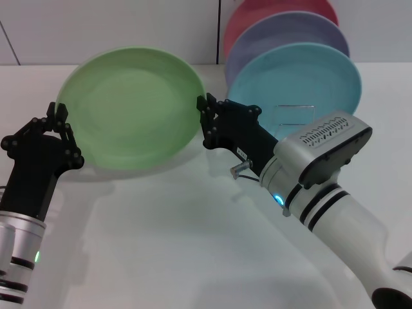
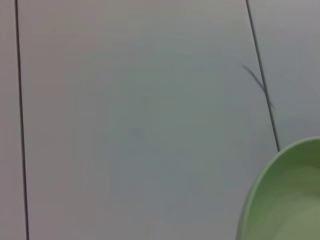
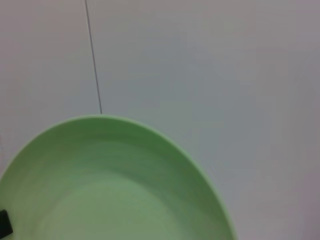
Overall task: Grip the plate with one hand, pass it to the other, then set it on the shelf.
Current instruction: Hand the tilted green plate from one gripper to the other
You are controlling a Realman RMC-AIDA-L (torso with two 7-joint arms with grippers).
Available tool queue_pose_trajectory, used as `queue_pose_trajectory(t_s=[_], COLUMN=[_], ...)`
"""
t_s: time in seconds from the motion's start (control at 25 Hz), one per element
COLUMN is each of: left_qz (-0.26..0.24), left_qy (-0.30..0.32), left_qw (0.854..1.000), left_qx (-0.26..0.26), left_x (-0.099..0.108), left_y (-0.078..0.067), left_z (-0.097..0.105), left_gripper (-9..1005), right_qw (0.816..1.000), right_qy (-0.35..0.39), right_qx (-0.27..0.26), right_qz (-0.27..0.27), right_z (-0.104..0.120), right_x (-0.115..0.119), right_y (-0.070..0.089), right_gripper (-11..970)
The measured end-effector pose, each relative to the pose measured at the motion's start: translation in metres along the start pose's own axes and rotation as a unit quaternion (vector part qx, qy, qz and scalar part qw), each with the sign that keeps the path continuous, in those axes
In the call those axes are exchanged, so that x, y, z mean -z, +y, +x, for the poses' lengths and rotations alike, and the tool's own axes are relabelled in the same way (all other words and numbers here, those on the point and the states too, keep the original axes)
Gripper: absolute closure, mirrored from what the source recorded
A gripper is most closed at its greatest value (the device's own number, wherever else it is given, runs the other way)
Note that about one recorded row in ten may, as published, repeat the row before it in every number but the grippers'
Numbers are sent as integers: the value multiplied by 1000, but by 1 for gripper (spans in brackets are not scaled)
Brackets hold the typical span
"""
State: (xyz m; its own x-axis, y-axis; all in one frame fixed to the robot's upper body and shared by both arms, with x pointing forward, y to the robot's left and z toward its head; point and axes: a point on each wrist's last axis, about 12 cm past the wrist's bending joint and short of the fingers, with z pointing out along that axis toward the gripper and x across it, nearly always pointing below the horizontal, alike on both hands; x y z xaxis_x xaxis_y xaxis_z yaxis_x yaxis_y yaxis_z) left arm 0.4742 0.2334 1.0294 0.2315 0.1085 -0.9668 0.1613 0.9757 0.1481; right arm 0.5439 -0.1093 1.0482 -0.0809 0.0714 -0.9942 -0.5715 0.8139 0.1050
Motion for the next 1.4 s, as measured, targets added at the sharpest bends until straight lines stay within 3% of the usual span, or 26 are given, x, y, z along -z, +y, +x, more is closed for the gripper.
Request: queue_pose_trajectory(t_s=[1.4], left_qz=[7], left_qy=[3], left_qw=[1000], left_qx=[0], left_x=[0], left_y=[-2], left_z=[1], left_gripper=[954], right_qw=[1000], right_qy=[8], right_qx=[-2], right_qz=[-3], right_z=[2], right_x=[0], right_y=[2], right_gripper=[919])
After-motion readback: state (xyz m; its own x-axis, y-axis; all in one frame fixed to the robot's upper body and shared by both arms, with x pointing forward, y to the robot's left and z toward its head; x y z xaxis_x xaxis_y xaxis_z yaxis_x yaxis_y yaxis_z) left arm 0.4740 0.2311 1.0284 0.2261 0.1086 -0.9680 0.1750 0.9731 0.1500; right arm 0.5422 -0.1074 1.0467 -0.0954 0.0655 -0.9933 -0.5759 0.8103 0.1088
